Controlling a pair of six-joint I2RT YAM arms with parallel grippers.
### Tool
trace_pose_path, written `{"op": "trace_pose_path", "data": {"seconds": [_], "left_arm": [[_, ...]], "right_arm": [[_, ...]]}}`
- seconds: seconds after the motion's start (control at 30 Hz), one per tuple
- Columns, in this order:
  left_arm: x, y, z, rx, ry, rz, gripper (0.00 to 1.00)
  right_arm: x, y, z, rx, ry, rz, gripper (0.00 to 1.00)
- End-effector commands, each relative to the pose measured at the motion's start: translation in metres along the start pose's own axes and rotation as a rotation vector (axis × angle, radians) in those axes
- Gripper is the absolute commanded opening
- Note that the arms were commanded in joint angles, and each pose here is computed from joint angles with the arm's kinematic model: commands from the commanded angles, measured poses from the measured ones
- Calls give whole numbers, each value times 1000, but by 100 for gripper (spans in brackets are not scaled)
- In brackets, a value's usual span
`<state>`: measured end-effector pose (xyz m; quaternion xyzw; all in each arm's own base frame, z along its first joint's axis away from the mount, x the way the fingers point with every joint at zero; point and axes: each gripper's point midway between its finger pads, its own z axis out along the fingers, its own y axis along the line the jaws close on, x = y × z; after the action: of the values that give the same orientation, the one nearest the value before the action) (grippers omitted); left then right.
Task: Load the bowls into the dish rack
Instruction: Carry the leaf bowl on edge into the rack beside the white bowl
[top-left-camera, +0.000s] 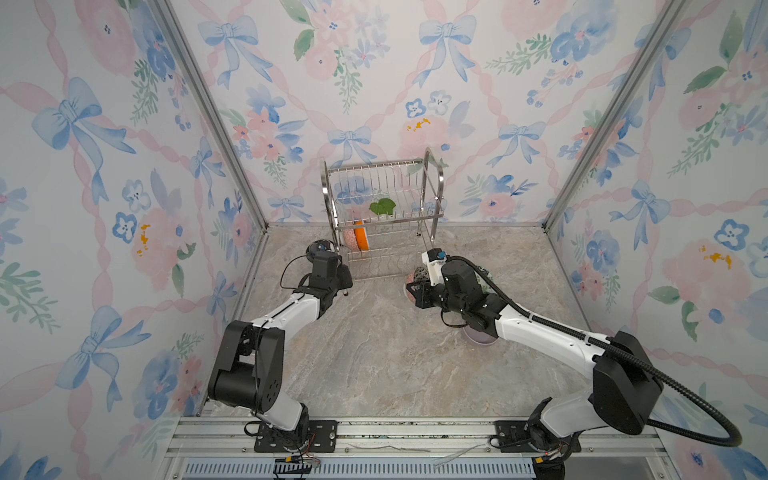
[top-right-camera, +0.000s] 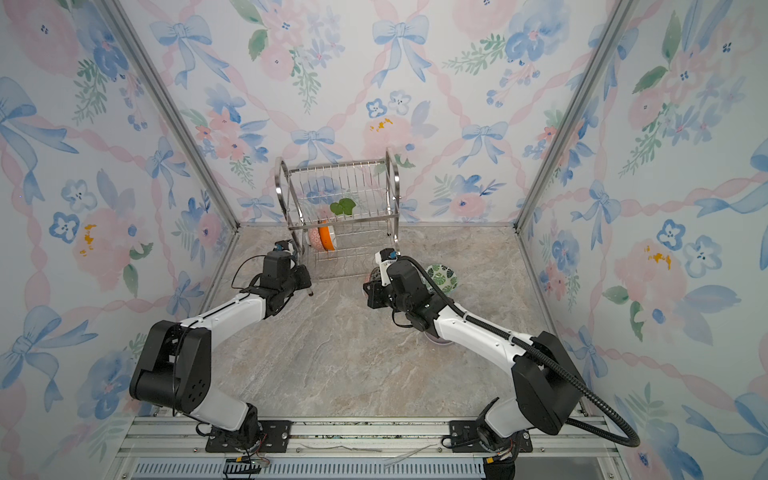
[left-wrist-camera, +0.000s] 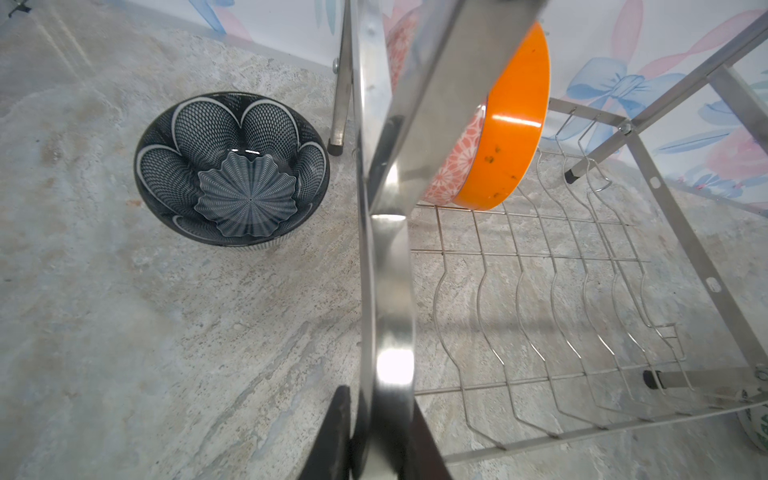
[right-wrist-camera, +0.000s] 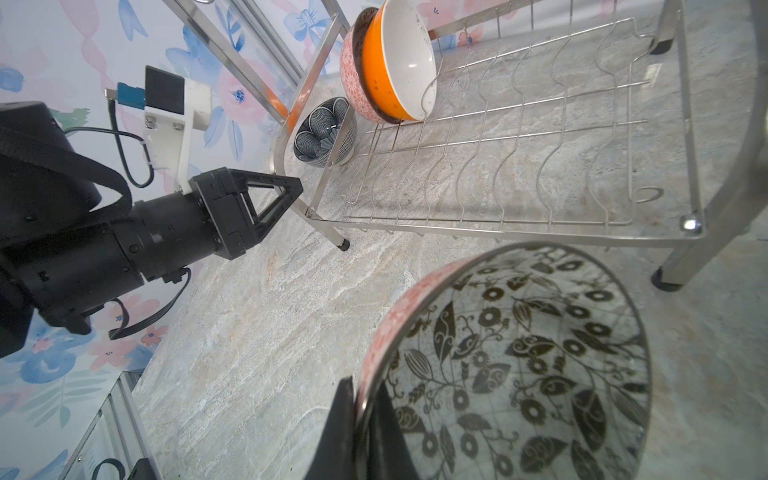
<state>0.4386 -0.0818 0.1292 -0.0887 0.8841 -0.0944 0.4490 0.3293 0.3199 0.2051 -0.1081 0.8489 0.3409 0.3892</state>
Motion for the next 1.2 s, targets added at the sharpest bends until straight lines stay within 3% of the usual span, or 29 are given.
{"op": "trace_pose_path", "data": {"seconds": [0.0,0.03,0.57,0.97,1.17], "left_arm": [[-3,-5,7,13,6,-16,6],[-2,-4,8,5,12,-9,0],[16,-34,-5,26,6,200,0],[35,-31,-45,88,-52,215,0],[43,-27,-45,84,-40,239,0]], "right_arm": [[-30,18,-15,-66,-94,0,0],[-29,18,-16,-64,-95,1,0],[-43,15,-28,-144,-185,37,0],[-46,16,-22,-199,-217,32,0],[-51,22,-1,-272,-243,31,0]]}}
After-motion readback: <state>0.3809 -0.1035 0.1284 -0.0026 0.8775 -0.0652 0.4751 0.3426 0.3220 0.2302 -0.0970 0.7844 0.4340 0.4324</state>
